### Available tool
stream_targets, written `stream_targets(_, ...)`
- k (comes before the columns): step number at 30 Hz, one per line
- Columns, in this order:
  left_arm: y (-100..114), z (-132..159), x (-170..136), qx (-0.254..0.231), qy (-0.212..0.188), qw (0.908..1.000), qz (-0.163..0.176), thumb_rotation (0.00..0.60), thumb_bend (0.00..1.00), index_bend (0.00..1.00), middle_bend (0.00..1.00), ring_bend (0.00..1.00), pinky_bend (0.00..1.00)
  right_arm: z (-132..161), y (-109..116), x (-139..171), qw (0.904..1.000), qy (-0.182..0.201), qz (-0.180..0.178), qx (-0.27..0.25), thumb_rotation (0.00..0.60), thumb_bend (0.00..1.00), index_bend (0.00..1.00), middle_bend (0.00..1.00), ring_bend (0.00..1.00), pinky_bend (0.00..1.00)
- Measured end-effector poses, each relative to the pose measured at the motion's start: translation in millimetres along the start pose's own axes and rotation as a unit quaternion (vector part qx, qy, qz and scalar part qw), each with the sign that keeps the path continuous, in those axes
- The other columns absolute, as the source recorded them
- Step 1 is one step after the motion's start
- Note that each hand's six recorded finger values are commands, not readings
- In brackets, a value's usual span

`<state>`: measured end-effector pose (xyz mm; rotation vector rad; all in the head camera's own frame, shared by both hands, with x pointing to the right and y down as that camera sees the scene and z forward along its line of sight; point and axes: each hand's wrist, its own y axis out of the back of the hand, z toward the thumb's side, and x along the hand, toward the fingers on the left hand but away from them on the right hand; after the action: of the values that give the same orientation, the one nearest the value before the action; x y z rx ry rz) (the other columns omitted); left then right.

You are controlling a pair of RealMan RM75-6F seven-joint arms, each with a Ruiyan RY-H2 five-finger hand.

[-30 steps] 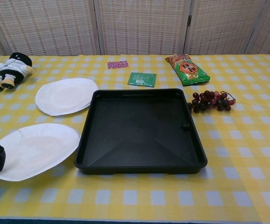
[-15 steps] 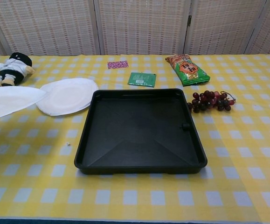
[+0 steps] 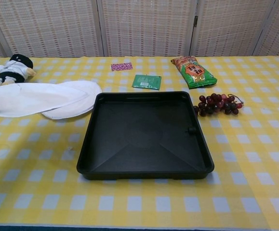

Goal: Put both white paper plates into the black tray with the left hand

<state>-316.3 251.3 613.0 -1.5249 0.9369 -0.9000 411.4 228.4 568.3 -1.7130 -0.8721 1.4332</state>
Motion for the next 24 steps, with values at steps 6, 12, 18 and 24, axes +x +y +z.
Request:
stream_targets(6,-16.0,22.1,19.6,-0.008,-0.022,0.9996,-0.018,0.600,0.50,0.63,1.00,1.00,1.00,-1.9,1.5,0.4,1.0000,-0.001,-0.001,-0.004,0.600,0.37,0.00,0.00,0.00,0.00)
stream_targets(12,-27.8,51.9,41.8,-0.009,-0.052,0.9984,-0.017,0.600,0.50,0.63,1.00,1.00,1.00,-3.5,3.0,0.4,1.0000,-0.004,-0.004,-0.004,0.600,0.37,0.00,0.00,0.00,0.00)
stream_targets(18,-39.2,80.8,57.0,-0.020,-0.074,0.9968,-0.020,0.600,0.50,0.63,1.00,1.00,1.00,-4.6,6.1,2.1,0.9999,-0.005,-0.008,-0.008,0.600,0.37,0.00,0.00,0.00,0.00)
stream_targets(24,-51.5,103.1,74.9,-0.028,-0.087,0.9955,-0.026,0.600,0.50,0.63,1.00,1.00,1.00,-10.4,7.9,4.8,0.9998,-0.014,-0.008,-0.011,0.600,0.37,0.00,0.00,0.00,0.00)
